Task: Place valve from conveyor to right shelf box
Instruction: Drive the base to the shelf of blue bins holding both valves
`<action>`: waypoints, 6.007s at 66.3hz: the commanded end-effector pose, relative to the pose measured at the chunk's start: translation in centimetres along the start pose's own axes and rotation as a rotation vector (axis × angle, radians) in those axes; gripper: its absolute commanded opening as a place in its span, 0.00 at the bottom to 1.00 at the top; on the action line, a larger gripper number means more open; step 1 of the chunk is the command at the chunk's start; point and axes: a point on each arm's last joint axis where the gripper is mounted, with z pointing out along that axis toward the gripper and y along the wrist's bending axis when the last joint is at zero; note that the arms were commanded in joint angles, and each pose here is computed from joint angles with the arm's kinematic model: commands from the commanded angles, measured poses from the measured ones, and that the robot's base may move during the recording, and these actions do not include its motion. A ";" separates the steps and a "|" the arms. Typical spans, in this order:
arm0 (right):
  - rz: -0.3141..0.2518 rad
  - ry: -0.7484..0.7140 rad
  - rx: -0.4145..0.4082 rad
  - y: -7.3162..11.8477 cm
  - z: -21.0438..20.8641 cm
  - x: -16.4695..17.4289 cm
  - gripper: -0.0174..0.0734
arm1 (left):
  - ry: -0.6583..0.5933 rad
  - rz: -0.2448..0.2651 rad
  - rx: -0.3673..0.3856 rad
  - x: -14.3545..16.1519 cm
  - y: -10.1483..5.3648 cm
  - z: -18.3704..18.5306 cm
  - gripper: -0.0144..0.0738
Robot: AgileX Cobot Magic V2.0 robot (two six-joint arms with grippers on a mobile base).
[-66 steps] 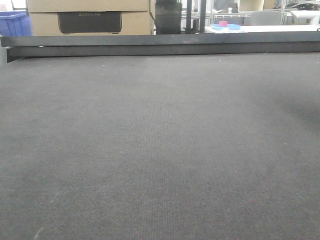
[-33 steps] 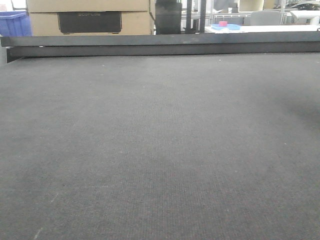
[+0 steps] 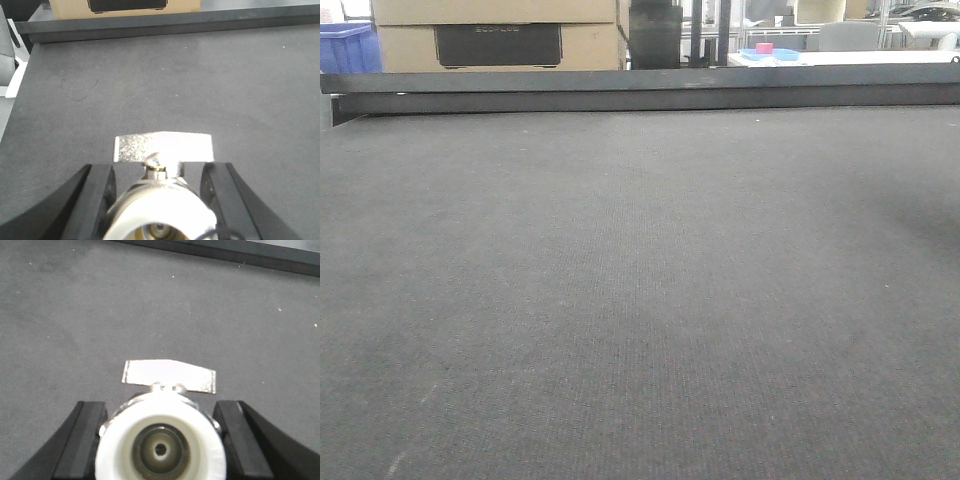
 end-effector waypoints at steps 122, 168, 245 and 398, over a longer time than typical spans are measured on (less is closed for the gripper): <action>-0.008 -0.129 0.021 -0.1 -0.8 -1.3 0.02 | -0.071 -0.006 0.004 -0.7 -0.2 -0.7 0.04; -0.008 -0.129 0.021 -0.1 -0.8 -1.3 0.02 | -0.071 -0.006 0.004 -0.7 -0.2 -0.7 0.04; -0.008 -0.129 0.021 -0.1 -0.8 -1.3 0.02 | -0.071 -0.006 0.004 -0.7 -0.2 -0.7 0.04; -0.008 -0.129 0.021 -0.1 -0.8 -1.3 0.02 | -0.069 -0.006 0.004 -0.7 -0.2 -0.6 0.04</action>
